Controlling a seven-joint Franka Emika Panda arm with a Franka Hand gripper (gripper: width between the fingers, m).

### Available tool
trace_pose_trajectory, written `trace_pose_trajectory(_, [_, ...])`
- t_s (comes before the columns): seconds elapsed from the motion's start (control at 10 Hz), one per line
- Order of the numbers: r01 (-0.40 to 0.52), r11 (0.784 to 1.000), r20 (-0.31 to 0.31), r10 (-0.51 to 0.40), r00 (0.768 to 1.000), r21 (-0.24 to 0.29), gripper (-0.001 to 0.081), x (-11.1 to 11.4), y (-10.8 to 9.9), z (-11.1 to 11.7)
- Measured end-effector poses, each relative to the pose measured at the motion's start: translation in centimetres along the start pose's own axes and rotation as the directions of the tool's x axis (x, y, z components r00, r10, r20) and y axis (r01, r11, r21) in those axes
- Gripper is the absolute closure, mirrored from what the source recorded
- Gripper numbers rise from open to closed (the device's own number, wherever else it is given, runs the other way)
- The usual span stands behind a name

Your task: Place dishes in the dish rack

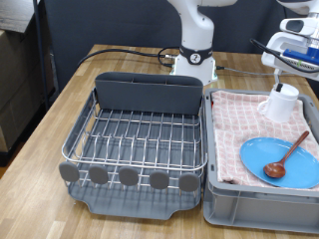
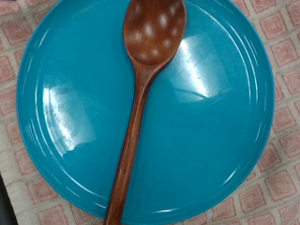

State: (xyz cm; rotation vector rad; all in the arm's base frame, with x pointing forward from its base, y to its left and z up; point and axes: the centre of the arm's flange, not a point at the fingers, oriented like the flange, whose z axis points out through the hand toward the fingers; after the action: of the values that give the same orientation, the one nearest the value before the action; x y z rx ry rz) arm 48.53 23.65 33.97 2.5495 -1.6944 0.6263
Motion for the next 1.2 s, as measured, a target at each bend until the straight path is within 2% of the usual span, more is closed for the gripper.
trace_pose_trajectory(0.4, [-0.032,0.998,0.003,0.033,0.999,-0.044,0.0003,-1.8,-1.0,2.2])
trace_pose_trajectory(0.8, [-0.08,0.997,0.005,0.08,0.997,-0.023,0.0003,-3.3,-1.1,5.1])
trace_pose_trajectory(1.2, [-0.089,0.996,0.032,0.089,0.996,-0.003,0.0003,-3.6,-0.7,8.3])
